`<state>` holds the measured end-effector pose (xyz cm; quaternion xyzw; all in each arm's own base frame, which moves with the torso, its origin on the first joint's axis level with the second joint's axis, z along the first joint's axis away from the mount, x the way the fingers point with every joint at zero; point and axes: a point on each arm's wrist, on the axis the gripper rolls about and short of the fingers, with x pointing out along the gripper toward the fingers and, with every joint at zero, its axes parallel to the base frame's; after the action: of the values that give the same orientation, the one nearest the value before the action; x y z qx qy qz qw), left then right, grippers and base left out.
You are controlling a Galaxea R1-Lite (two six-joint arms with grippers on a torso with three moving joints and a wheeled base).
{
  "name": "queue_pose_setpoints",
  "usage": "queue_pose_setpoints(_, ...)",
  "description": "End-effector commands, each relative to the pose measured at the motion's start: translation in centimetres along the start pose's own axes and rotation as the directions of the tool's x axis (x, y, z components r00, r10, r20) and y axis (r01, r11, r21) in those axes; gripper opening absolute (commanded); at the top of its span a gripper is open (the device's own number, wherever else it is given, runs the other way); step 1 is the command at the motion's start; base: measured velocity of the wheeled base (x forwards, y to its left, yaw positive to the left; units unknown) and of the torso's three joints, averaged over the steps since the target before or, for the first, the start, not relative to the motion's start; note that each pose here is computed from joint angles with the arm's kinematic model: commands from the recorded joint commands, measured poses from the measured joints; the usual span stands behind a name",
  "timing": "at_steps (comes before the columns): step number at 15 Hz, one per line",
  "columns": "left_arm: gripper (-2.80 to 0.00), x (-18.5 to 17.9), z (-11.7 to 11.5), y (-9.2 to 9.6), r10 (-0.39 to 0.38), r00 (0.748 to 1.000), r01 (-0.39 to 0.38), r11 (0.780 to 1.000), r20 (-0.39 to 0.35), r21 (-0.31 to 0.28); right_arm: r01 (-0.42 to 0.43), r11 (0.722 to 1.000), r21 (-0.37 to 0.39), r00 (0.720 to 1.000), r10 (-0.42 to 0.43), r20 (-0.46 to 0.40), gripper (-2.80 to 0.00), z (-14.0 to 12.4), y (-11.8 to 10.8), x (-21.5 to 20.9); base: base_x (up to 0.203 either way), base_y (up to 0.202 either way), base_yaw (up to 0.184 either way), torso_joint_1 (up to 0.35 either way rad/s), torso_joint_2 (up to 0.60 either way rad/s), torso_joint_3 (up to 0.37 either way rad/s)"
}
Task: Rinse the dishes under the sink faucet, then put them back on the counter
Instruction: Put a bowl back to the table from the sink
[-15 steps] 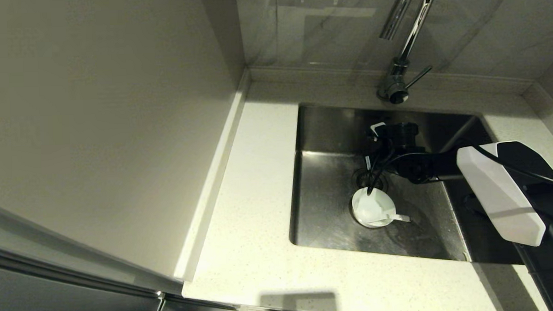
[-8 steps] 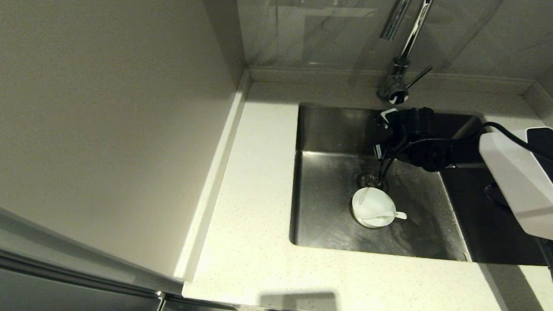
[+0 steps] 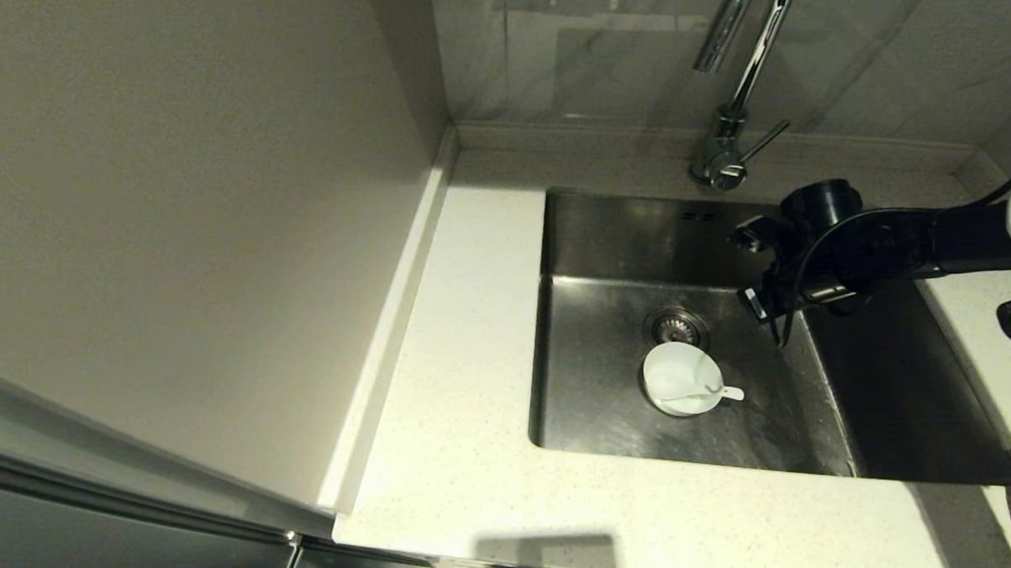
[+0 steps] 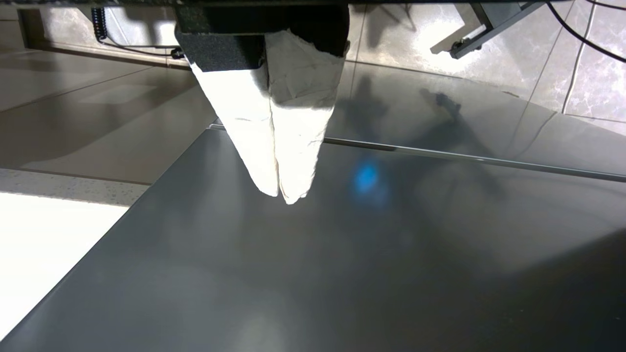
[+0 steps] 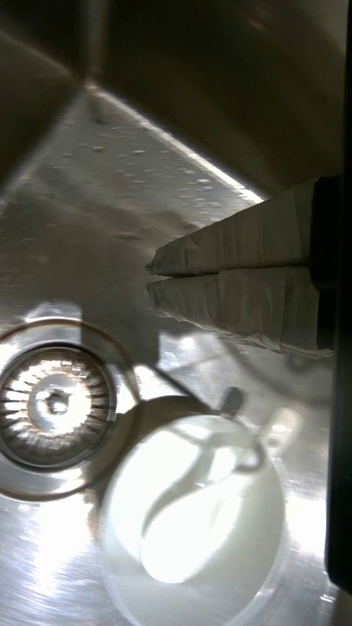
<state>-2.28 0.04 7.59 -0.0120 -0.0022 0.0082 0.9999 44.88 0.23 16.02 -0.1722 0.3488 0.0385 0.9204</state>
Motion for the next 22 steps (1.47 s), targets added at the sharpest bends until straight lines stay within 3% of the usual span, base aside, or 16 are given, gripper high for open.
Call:
queue_pose_setpoints(1, -2.80, 0.0, 0.0, 0.0, 0.000, 1.000, 0.000, 1.000, 0.003, -0.001, 0.004, 1.000, -0.003, 1.000, -0.004, 0.015, 0.00, 0.2, -0.2, -2.1, 0.000, 0.000, 0.000, 0.000, 0.00, 0.000)
queue_pose_setpoints(7, -2.80, 0.0, 0.0, 0.0, 0.000, 1.000, 0.000, 1.000, 0.003, -0.001, -0.013, 1.000, -0.004, 1.000, 0.013, -0.019, 0.00, -0.5, 0.1, -1.0, 0.000, 0.000, 0.000, 0.000, 0.00, 0.000)
queue_pose_setpoints(12, -2.80, 0.0, 0.0, 0.0, 0.000, 1.000, 0.000, 1.000, 0.003, -0.001, -0.094, 0.992, -0.084, 0.993, 0.087, -0.084, 0.00, -2.9, 1.2, 0.4, 0.000, 0.000, 0.000, 0.000, 0.00, 0.000)
queue_pose_setpoints(22, -2.80, 0.0, 0.0, 0.0, 0.000, 1.000, 0.000, 1.000, 0.003, -0.001, -0.131, 0.966, -0.223, 0.984, 0.155, 0.093, 0.00, -4.3, 3.7, 3.1, 0.000, 0.000, 0.000, 0.000, 0.00, 0.000)
